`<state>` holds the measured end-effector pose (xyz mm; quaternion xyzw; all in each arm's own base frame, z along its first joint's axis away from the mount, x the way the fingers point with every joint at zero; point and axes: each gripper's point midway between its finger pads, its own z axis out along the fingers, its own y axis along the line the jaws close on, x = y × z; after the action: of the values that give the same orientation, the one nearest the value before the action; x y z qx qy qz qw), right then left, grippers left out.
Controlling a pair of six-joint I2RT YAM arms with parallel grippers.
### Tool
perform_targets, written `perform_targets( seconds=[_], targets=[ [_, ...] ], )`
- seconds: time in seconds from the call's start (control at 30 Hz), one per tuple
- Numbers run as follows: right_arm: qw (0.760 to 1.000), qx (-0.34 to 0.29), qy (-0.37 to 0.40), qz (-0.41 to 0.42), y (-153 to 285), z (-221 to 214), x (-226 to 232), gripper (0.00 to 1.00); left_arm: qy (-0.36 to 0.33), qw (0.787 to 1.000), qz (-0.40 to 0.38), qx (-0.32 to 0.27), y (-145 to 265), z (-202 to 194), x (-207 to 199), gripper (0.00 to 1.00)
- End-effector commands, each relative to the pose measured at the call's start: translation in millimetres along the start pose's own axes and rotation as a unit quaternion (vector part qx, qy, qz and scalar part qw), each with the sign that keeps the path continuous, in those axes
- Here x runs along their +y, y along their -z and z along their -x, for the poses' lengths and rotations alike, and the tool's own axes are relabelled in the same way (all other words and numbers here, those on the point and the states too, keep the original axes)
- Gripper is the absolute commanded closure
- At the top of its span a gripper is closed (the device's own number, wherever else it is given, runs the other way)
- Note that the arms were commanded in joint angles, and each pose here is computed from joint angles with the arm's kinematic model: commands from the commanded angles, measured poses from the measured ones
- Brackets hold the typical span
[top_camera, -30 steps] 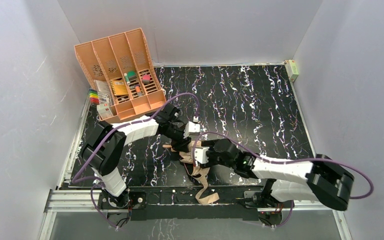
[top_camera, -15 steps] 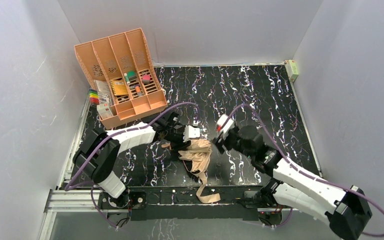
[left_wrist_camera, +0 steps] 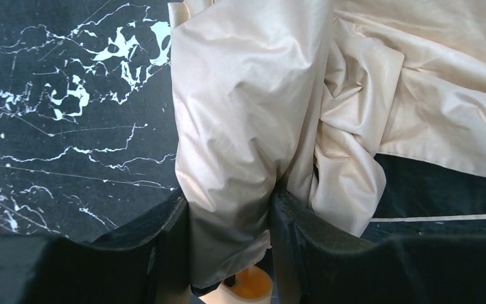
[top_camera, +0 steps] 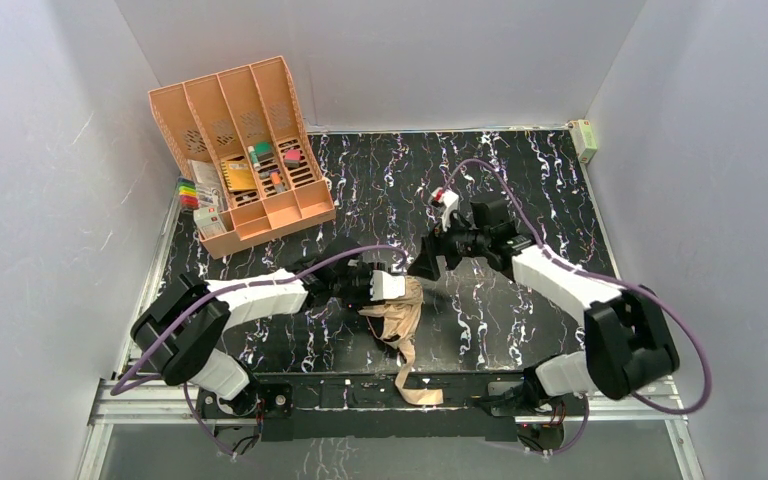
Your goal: Put away the umbrella
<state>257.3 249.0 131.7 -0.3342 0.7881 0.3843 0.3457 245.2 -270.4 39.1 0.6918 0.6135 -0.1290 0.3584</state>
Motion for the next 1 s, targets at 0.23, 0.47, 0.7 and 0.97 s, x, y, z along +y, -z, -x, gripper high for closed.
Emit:
perform_targets(
  seconds=[0.23, 0.47, 0.7, 0.97],
  targets=[
    [0.992, 0.031, -0.107, -0.067, -1, 1, -18, 0.07, 0.018, 0.996, 0.043, 0.079, -1, -35, 4, 1.00],
    [0.963, 0.026, -0.241, -0.119, 33, -37, 3, 0.14, 0.059, 0.992, 0.029, 0.105, -12, -47, 0, 1.00],
    [0.945, 0.044, -0.299, -0.129, 43, -76, 24, 0.27, 0.091, 0.990, 0.040, 0.104, -10, -53, 15, 1.00],
    [0.940, 0.085, -0.300, -0.139, 16, -105, 54, 0.32, 0.107, 0.987, 0.048, 0.112, -8, -62, 23, 1.00]
  ],
)
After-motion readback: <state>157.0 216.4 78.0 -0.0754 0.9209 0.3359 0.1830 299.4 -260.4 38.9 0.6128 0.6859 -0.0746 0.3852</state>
